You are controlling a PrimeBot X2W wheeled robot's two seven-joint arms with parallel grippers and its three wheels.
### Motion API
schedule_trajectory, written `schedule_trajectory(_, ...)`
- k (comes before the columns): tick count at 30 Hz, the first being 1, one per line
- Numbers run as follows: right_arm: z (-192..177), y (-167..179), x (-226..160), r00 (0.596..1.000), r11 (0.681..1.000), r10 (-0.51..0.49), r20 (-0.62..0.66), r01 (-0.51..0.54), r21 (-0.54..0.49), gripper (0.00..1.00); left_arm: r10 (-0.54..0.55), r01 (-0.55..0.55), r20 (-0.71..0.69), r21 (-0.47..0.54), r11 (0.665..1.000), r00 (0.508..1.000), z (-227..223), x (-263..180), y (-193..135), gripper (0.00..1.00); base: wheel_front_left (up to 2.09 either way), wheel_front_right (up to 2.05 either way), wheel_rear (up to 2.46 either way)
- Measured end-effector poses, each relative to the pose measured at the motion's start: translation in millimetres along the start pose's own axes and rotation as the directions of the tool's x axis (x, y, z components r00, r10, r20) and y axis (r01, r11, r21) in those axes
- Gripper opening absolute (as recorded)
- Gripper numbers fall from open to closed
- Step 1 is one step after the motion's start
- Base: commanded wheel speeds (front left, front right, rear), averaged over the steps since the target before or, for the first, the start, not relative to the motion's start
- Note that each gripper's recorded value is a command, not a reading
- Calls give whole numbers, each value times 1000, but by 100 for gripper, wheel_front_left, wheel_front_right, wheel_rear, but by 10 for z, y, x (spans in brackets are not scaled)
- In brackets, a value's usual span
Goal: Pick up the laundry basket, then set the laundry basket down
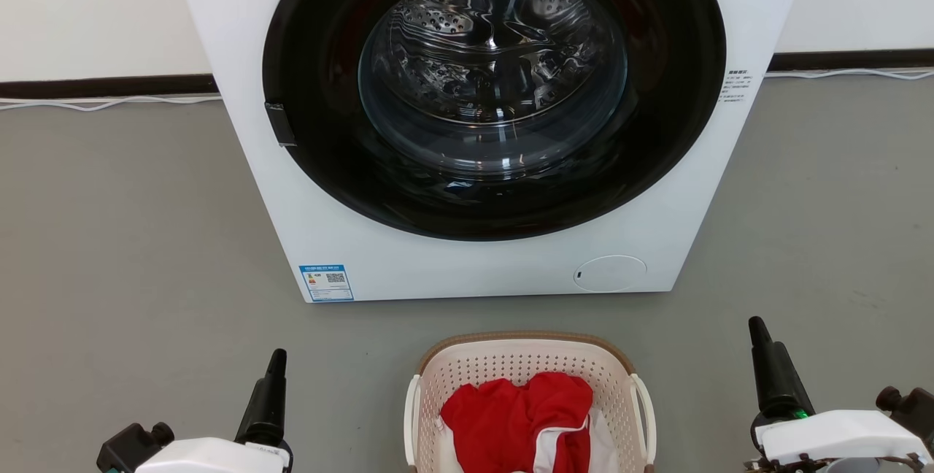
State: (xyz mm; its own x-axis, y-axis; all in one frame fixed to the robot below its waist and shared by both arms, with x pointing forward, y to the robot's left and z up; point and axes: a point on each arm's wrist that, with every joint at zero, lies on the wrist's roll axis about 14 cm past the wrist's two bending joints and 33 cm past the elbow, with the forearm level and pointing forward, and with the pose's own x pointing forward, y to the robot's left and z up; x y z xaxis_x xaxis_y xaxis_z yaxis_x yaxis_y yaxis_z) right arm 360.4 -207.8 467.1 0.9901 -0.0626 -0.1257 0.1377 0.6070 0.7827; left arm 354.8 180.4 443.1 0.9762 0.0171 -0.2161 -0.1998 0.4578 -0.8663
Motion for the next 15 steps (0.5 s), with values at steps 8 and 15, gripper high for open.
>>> schedule_trajectory(8, 3, -6, -6, 1000, 995, 2, 7, -1, -102, 100, -7, 6, 12, 80, 997, 1000, 7, -1, -16, 100, 0, 0, 0)
schedule_trajectory(15, 17, -20, -8, 1000, 981, 4, 13, -1, -193, 100, -9, 6, 20, 150, 989, 1000, 7, -1, -24, 100, 0, 0, 0)
